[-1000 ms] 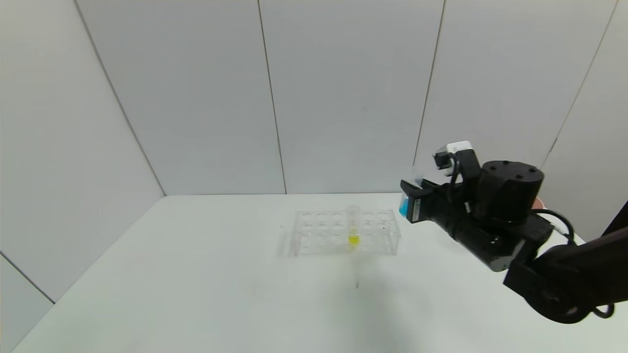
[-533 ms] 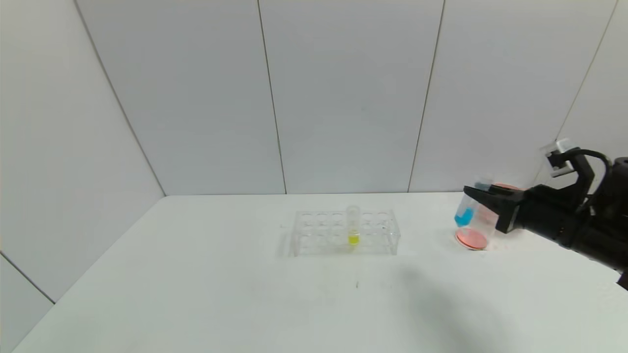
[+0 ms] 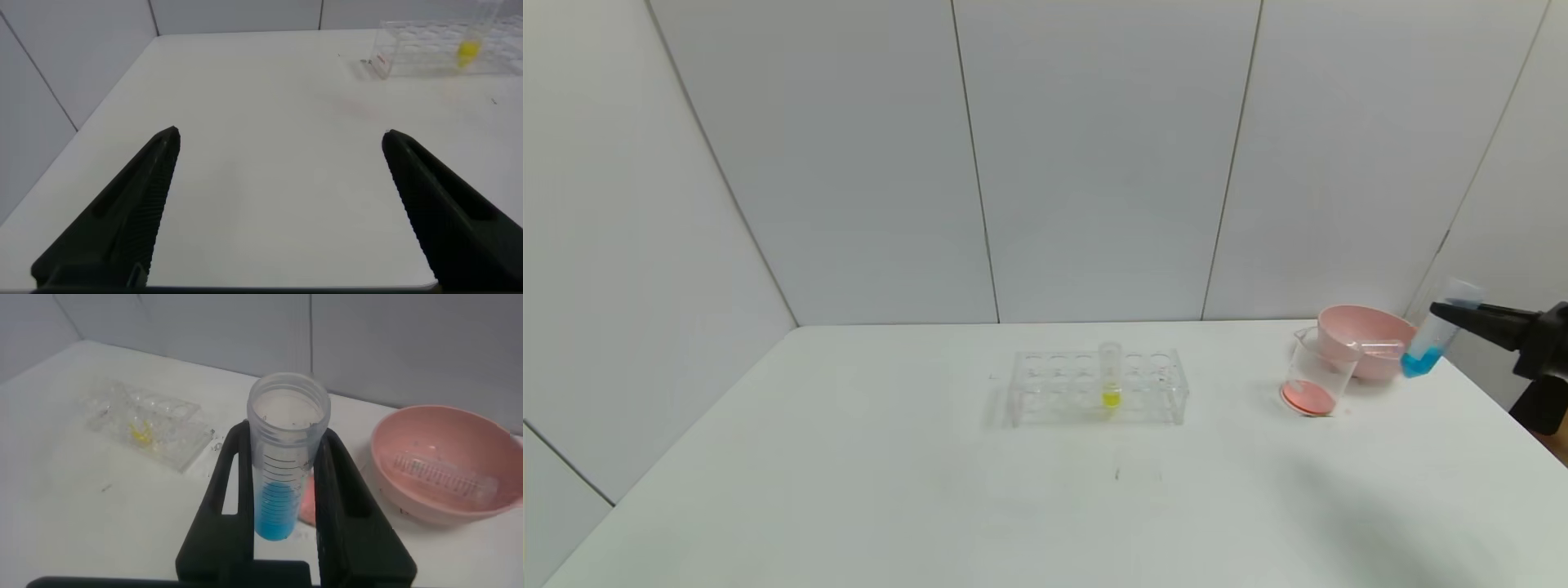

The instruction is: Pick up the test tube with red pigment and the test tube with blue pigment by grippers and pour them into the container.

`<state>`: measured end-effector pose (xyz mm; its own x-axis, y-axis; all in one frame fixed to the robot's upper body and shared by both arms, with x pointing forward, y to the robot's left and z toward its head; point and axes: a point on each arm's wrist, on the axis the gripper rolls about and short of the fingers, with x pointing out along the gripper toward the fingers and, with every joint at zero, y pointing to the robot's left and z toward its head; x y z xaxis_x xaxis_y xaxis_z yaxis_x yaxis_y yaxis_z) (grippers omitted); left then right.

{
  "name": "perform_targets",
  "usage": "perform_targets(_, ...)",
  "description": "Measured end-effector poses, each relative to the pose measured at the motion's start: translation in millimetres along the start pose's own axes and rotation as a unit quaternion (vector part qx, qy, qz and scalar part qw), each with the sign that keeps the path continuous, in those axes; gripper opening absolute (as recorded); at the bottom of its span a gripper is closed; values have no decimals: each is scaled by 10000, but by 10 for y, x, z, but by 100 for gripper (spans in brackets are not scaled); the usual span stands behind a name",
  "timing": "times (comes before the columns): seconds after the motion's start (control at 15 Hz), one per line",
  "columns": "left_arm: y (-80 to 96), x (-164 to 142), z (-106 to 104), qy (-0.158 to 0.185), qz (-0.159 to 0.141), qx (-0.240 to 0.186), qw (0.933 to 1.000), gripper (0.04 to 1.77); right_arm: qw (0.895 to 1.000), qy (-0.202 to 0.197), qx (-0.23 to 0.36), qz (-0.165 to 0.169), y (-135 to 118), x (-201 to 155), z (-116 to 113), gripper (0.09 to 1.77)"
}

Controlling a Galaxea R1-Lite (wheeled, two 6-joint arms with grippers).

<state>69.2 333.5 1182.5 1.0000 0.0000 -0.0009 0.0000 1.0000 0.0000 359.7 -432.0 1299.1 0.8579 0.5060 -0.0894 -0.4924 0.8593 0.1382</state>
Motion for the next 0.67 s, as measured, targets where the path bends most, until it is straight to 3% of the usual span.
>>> perform_targets(0.33,0,0,0,2,0,2,10000,176,9988,129,-381,-263,-408,13,126,49)
perform_targets(0.67,0,0,0,0,-2,0,10000,176,9966,658,-482,-129,-640,281,259,49)
